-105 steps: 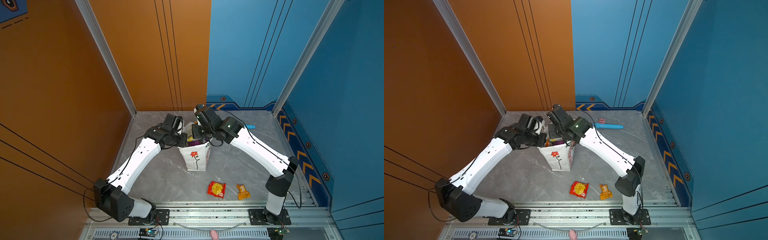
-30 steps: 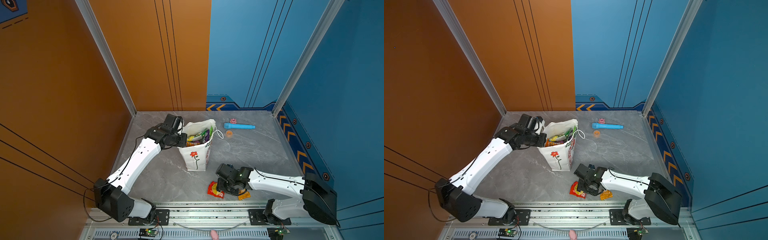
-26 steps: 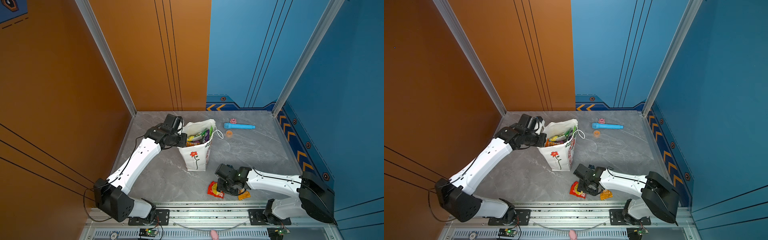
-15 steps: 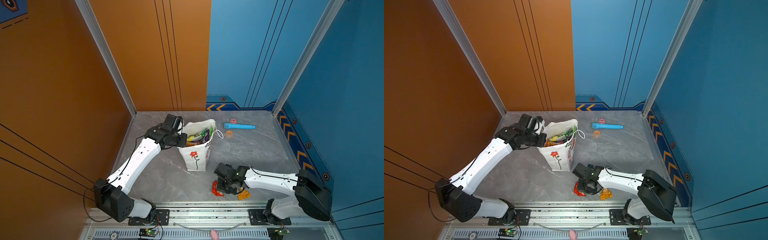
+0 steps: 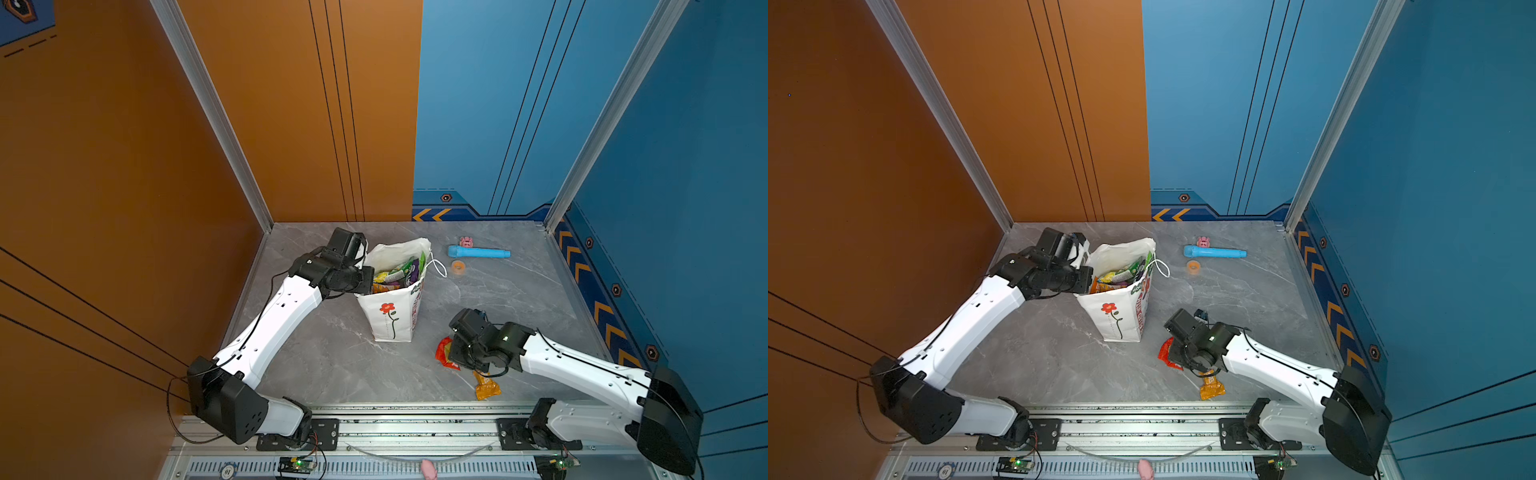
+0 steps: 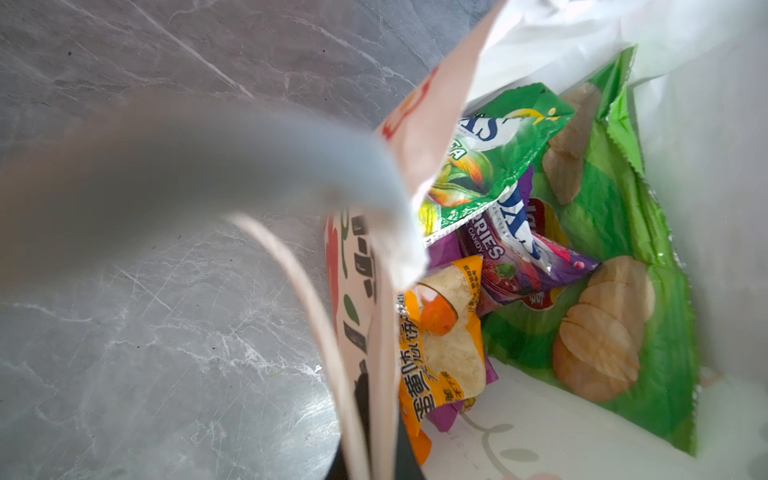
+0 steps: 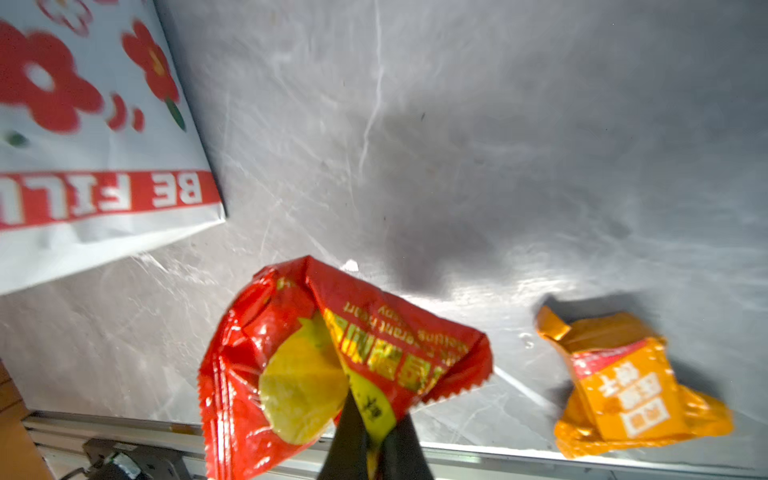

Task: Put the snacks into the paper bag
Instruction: 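Carry the red packet over the paper bag with the right gripper, then lower the red packet into the paper bag and open the right gripper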

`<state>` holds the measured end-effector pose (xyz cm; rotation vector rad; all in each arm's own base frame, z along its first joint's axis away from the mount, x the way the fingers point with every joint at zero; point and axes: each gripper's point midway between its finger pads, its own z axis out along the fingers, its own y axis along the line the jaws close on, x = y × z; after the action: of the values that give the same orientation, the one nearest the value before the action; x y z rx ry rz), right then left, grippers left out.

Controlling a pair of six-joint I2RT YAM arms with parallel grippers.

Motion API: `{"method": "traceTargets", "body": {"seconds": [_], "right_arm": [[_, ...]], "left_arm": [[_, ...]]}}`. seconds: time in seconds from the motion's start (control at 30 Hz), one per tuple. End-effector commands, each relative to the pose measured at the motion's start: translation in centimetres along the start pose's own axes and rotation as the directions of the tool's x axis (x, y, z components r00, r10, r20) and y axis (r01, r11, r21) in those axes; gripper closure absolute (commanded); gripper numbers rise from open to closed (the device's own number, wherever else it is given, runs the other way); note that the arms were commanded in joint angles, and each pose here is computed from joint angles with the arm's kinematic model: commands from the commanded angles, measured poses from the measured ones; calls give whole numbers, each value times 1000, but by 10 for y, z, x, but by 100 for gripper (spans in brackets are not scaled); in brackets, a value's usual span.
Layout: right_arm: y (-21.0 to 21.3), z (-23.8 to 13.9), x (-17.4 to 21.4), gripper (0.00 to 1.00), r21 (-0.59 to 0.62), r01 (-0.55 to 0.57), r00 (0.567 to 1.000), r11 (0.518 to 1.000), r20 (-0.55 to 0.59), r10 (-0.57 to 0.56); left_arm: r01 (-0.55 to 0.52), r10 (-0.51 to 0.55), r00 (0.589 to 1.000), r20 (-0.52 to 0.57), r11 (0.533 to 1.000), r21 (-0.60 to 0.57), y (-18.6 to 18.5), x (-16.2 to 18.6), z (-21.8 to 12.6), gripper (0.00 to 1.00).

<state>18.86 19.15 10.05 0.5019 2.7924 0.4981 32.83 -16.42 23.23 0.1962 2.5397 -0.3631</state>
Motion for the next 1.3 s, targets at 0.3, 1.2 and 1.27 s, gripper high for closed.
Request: {"method": "traceTargets", "body": {"seconds": [0.3, 1.2, 1.27], "right_arm": [[54, -132, -120, 97, -129, 100, 933, 987, 357, -48], [251, -129, -122, 95, -47, 614, 751, 788, 343, -564], [250, -116, -120, 95, -37, 618, 754, 786, 314, -578]], "left_arm": [[-31, 29, 989, 142, 999, 14, -7, -29, -19, 100], [-39, 38, 987, 153, 999, 10, -7, -29, -23, 100], [-40, 38, 987, 155, 999, 11, -8, -29, -24, 100]]}}
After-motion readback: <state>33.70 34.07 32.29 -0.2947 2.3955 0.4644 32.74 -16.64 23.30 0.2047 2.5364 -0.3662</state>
